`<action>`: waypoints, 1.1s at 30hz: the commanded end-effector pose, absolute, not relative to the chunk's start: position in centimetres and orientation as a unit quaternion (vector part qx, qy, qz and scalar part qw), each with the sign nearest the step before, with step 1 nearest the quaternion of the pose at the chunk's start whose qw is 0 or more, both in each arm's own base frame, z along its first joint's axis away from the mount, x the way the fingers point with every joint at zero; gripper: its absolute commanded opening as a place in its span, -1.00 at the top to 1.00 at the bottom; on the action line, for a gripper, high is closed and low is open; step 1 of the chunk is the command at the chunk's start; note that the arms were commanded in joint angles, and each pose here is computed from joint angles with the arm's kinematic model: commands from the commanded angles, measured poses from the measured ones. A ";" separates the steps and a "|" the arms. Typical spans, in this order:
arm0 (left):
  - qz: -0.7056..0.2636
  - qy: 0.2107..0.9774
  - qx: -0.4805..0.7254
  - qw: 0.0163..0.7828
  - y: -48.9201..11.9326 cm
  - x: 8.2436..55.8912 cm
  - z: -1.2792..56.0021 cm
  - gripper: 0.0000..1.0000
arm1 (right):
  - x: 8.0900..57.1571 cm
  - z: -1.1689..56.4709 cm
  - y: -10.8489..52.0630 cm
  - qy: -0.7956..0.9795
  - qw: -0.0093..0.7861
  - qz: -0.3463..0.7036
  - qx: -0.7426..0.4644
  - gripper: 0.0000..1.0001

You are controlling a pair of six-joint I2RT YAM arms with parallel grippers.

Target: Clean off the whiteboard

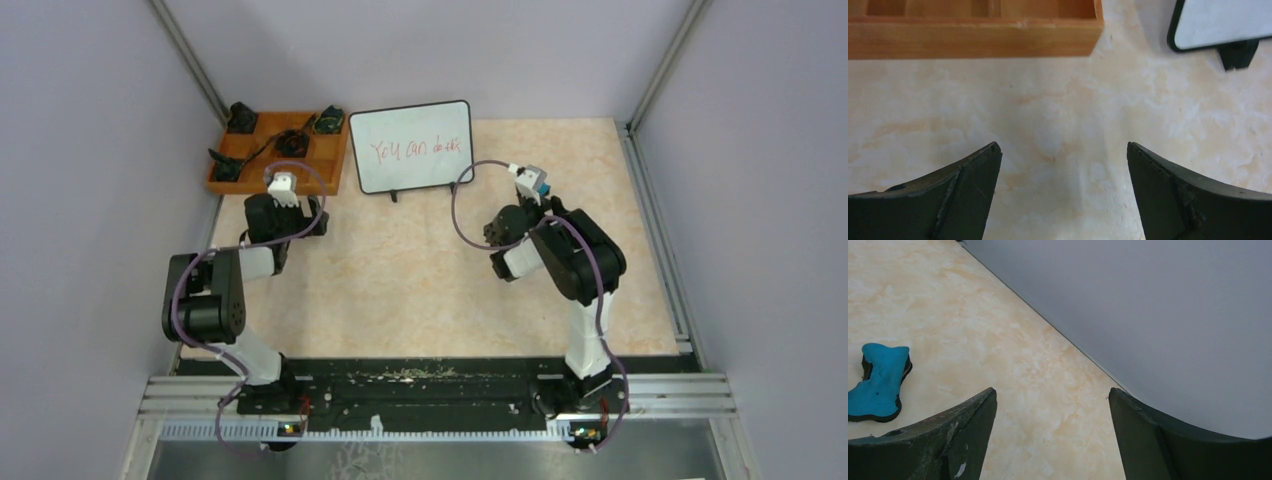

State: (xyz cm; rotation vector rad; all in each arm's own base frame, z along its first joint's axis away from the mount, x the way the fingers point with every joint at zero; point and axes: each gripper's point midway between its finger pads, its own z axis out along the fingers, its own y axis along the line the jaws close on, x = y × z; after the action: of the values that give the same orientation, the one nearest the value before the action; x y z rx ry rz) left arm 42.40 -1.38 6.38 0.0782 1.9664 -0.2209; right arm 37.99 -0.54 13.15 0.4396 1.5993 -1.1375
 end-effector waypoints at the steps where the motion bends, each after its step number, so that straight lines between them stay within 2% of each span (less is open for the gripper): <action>1: -0.081 0.847 -0.022 0.524 0.0 44.7 8.2 -0.99 | 37.2 17.6 0.9 0.653 0.560 -0.435 0.266 -0.65; 5: -0.102 0.878 0.005 0.468 -0.6 44.7 7.3 -0.99 | 36.2 19.0 1.7 0.671 0.531 -0.444 0.266 -0.58; 11: -0.189 0.846 0.091 0.490 -3.7 42.5 7.7 -0.99 | 34.9 20.9 2.1 0.693 0.495 -0.452 0.265 -0.44; 18: -0.140 0.858 0.074 0.489 -1.9 43.2 7.7 -0.99 | 34.9 22.2 2.9 0.709 0.477 -0.457 0.246 -0.44; 23: -0.136 0.835 0.091 0.526 -2.5 42.0 9.2 -0.99 | 34.8 23.7 4.9 0.714 0.497 -0.432 0.237 -0.41; 27: -0.147 0.826 0.105 0.534 -3.2 41.7 9.7 -0.99 | 34.6 24.3 8.1 0.725 0.514 -0.409 0.206 -0.41; 33: -0.162 0.830 0.114 0.522 -3.7 41.8 9.3 -0.99 | 32.6 24.5 17.4 0.748 0.553 -0.354 0.104 -0.42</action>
State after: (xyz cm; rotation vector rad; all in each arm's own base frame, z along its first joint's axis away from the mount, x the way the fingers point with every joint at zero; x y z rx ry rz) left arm 41.35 -2.97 8.49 0.2190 2.0205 -0.3599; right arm 36.29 12.58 25.18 0.1044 1.6755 -1.0812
